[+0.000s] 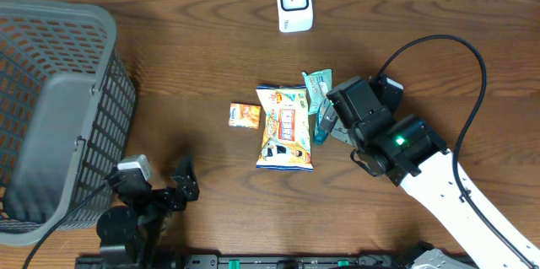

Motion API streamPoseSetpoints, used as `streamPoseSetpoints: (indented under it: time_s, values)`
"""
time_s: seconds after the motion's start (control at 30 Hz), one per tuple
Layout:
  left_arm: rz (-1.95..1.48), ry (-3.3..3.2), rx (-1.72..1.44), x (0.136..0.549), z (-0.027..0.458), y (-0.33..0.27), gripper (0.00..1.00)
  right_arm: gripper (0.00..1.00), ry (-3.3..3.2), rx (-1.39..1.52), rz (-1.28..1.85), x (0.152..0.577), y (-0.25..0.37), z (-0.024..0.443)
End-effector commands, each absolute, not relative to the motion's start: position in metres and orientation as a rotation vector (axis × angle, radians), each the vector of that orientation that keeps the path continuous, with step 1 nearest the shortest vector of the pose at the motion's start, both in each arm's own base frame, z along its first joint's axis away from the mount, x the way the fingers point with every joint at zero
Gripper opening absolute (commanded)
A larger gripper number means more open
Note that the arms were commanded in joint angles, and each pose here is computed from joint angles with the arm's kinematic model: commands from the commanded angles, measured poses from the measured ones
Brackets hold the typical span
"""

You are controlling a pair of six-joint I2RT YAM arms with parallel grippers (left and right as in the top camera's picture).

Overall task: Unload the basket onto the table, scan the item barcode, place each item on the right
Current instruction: 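Grasp the blue Listerine bottle with the right gripper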

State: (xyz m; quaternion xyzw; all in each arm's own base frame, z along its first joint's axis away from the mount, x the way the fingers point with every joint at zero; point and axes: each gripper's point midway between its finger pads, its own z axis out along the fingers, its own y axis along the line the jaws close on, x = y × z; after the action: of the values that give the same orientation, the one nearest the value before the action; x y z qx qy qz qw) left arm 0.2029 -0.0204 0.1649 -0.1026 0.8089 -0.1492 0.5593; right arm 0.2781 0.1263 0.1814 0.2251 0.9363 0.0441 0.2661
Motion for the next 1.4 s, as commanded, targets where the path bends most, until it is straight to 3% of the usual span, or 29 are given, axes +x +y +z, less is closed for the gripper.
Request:
streamPoseSetpoints:
  time_s: [0.0, 0.73, 1.37]
  values:
    - [-0.355, 1.928, -0.233, 0.201, 0.160, -0.022, 0.98, 0.99, 2.492, 0.625, 0.108, 0.282, 0.125, 0.187]
    - [-0.349, 2.128, -0.283, 0.179, 0.115, -0.023, 0.98, 0.99, 2.549, 0.620, -0.001, 0.292, 0.129, 0.156]
    - [-0.343, 2.268, -0.319, 0.159, 0.087, -0.023, 0.98, 0.99, 2.484, 0.786, -0.044, 0.305, 0.126, 0.141]
